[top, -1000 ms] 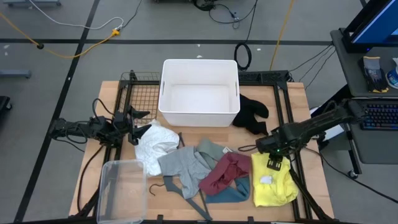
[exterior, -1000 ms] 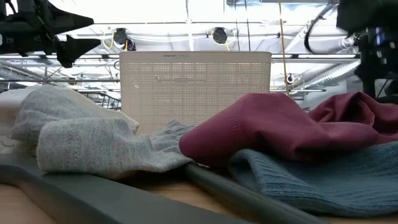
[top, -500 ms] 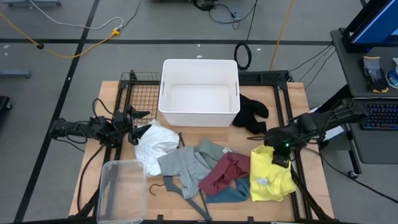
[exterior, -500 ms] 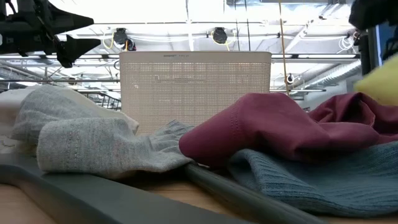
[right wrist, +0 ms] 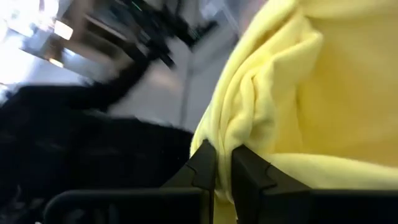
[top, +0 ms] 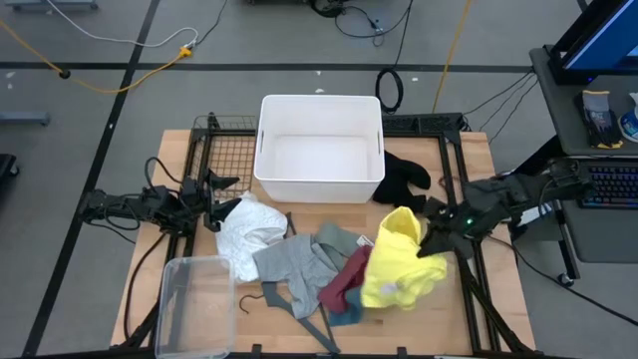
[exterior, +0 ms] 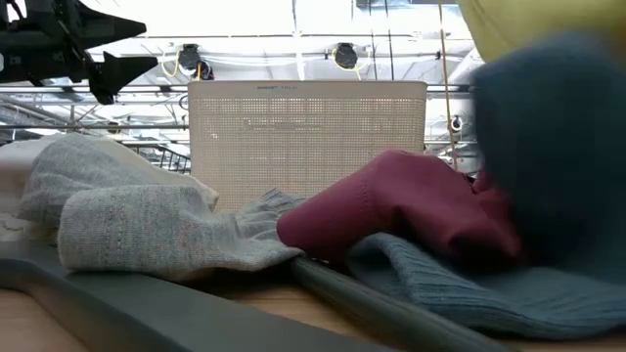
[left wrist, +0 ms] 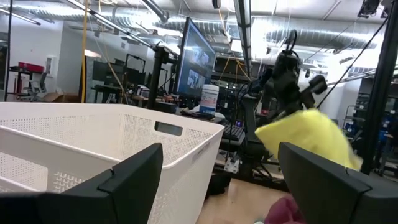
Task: Pick & Place Cloths
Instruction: Put the yellow shirt into the white bin
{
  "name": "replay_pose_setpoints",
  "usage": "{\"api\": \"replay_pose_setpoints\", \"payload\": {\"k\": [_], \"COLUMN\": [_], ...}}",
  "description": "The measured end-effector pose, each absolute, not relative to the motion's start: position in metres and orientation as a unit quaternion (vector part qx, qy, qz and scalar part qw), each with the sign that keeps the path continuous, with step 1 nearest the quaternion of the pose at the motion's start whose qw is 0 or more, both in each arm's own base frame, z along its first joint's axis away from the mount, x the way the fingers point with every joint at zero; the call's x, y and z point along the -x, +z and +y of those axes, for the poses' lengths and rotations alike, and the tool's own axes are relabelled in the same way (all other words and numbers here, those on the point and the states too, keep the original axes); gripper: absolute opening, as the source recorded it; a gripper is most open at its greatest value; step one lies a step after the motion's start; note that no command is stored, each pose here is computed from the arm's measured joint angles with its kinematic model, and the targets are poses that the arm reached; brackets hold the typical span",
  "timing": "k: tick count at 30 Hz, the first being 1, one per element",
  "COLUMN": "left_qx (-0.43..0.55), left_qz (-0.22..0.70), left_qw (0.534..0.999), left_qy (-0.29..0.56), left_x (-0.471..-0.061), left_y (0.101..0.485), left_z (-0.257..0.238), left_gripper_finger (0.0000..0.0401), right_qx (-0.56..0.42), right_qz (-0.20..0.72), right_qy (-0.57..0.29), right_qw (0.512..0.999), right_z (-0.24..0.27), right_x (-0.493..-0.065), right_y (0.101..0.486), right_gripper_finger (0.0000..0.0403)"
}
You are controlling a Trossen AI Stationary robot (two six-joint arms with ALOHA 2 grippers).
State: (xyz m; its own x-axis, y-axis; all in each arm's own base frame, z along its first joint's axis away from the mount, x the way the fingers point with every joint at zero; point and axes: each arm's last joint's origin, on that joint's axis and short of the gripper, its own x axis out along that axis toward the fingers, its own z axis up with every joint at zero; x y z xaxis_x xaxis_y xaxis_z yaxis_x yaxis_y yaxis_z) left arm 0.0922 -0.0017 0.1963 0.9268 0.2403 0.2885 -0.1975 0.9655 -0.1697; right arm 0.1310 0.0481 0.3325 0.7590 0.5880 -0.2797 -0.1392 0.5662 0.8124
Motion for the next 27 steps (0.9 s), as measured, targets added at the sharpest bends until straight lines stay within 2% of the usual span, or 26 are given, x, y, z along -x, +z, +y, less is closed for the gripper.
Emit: {"api": "replay_pose_setpoints", "payload": {"k": [8,15,19,22,27], "left_qx": [0.069,0.069,0.066,0.066,0.066], "left_qz": [-0.157,-0.158,-0.157,-0.157,-0.157], "left_qw": [0.979,0.979,0.979,0.979,0.979], "left_qy": [0.112,0.112,0.112,0.112,0.112], "left_x": [-0.092,-0.092,-0.092,-0.092,-0.092], "left_y": [0.197,0.197,0.197,0.197,0.197], "left_z": [-0.002,-0.002,-0.002,-0.002,-0.002], "left_gripper_finger": [0.0324,0.0324,0.0324,0.0324,0.0324], "right_qx": [-0.406,-0.376,-0.355,-0.351,-0.331], "right_qz": [0.081,-0.06,-0.134,-0.16,-0.13], "right_qy": [0.257,0.254,0.225,0.216,0.215], "right_qw": [0.873,0.889,0.897,0.897,0.909], "right_z": [0.036,0.011,-0.009,-0.027,-0.059], "right_x": [-0.145,-0.16,-0.169,-0.177,-0.2], "right_y": [0.367,0.388,0.396,0.399,0.411], "right_gripper_finger": [0.0017,0.0017,0.0017,0.0017,0.0017]}}
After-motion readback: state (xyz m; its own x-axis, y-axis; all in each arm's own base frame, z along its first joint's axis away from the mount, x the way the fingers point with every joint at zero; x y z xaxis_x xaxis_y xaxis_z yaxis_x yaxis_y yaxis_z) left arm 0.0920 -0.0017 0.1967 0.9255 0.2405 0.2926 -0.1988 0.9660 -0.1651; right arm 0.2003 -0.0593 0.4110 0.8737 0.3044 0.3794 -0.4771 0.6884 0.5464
